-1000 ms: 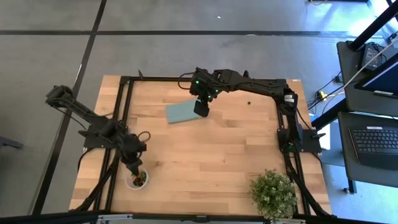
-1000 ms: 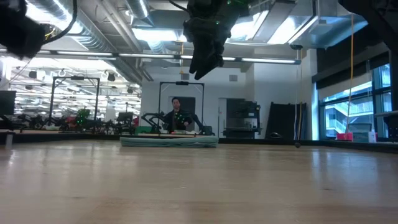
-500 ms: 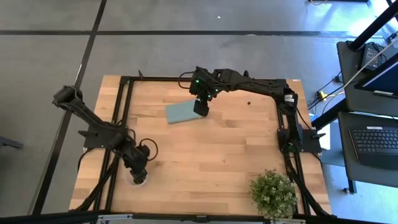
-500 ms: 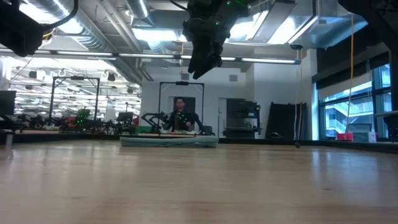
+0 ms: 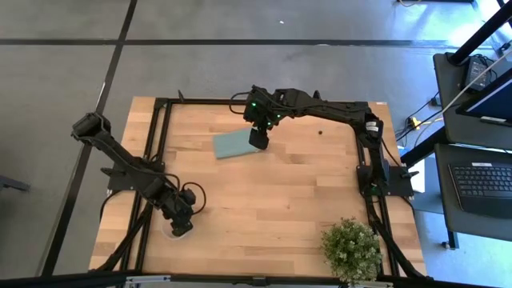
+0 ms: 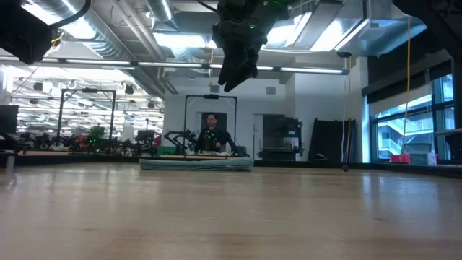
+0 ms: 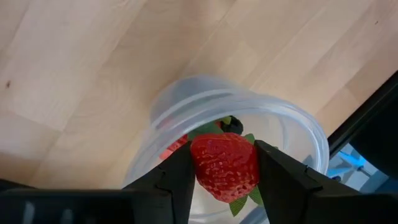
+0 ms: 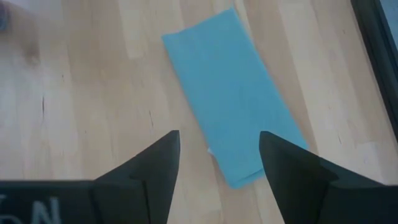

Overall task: Pick and placing Produce into tupperware
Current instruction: Put the strawberry into the transparent container, then put the blueberry into the transparent container

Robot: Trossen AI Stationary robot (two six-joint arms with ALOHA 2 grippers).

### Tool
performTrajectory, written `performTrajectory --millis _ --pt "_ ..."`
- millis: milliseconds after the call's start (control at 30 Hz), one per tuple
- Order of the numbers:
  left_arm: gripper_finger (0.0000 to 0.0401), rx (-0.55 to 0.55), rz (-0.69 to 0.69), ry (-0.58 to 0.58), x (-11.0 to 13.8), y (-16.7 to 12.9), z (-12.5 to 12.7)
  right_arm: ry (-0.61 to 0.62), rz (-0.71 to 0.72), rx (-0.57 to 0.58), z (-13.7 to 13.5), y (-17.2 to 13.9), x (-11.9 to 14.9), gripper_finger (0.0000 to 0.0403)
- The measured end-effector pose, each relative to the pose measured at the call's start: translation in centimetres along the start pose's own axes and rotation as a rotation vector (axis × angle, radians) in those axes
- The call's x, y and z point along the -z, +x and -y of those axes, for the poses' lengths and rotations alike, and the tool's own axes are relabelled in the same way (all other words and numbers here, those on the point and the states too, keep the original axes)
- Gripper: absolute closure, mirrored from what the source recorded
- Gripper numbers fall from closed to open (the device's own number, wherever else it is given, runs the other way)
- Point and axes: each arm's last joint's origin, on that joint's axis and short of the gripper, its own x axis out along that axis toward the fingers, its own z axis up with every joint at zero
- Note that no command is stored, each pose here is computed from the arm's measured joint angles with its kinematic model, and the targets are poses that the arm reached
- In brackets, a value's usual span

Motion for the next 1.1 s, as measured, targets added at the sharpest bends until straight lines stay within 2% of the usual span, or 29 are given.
performTrajectory --millis 500,633,733,867,1033,1100 --pt "0.0239 0.047 -0.044 0.013 0.1 -0.2 0.3 0.004 -0.006 0.0 0.0 0.0 0.1 0.018" --pt "0.0245 0.089 -0.031 0.031 0.4 -1.5 0.6 0.005 -0.009 0.0 0.0 0.0 0.1 0.018" --pt "0.0248 0.132 0.004 0.04 0.6 -3.7 1.2 0.006 -0.016 -0.001 0.0 0.0 0.2 0.018" --pt "0.0249 0.167 0.164 0.059 0.6 -7.1 1.5 0.005 -0.032 -0.002 0.0 0.0 0.3 0.018" --pt "0.0243 0.186 0.557 0.115 -1.2 -9.9 1.5 0.009 -0.032 -0.001 0.0 0.0 0.3 0.018" --pt "0.0241 0.185 0.636 0.14 -2.4 -10.5 1.4 0.01 -0.031 -0.001 0.0 0.0 0.3 0.018"
